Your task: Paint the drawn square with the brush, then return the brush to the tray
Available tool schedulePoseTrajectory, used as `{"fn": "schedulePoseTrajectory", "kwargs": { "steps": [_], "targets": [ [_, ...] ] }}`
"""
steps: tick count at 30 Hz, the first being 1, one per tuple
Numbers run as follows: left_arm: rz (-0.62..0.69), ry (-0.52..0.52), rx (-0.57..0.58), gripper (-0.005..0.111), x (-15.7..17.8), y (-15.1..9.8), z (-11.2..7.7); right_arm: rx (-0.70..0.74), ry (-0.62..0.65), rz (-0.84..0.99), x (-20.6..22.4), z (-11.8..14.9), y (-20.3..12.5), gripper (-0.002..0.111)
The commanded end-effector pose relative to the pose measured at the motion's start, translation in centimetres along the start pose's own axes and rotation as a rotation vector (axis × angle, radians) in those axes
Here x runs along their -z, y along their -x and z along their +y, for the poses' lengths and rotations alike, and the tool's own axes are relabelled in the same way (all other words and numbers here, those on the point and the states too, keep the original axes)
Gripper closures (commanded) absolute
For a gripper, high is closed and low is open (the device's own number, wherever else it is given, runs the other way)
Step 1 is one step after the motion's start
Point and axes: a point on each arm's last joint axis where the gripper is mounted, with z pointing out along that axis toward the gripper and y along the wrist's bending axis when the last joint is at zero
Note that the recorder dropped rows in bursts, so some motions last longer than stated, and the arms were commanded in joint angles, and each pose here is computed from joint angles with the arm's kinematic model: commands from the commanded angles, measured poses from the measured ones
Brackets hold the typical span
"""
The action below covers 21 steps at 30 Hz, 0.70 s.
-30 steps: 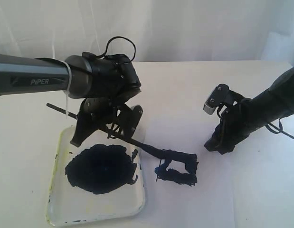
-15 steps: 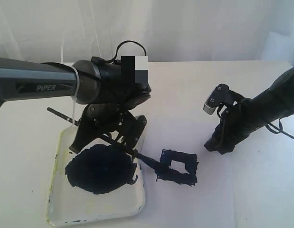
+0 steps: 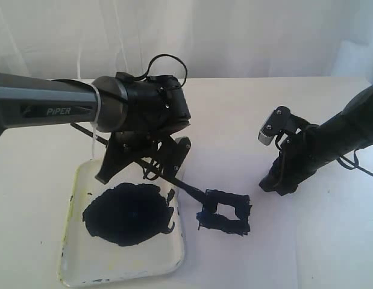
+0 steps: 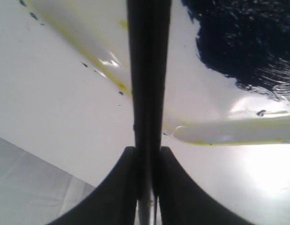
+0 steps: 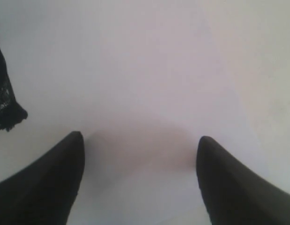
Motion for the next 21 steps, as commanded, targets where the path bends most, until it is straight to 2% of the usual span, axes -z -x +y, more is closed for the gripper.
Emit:
{"fn": "schedulePoseTrajectory", "kwargs": {
  "steps": [1,13,17,19,21],
  "targets": [
    [-0.007,0.020,0.035,0.107,-0.6,-0.8,0.4,0.014,0.000,0.033,-0.7,0.0,-0.7,0.044],
    [-0.033,0.050,0.054,0.107,-1.3,-1.4,0.9,0.014,0.000,0.033,-0.7,0.0,-0.7,0.044],
    [-0.060,0.021,0.026,0.107,-1.1,-1.0,0.6,0.014,-0.003,0.033,-0.7,0.0,-0.7,0.044],
    [-0.110,-0.029,-0.014,0.107,-0.9,-0.3,0.1,0.014,-0.003,0.033,-0.7,0.0,-0.7,0.044],
    [-0.135,-0.067,-0.005,0.107,-0.7,0.0,-0.3,0.014,-0.003,0.033,-0.7,0.0,-0.7,0.044]
  ]
}}
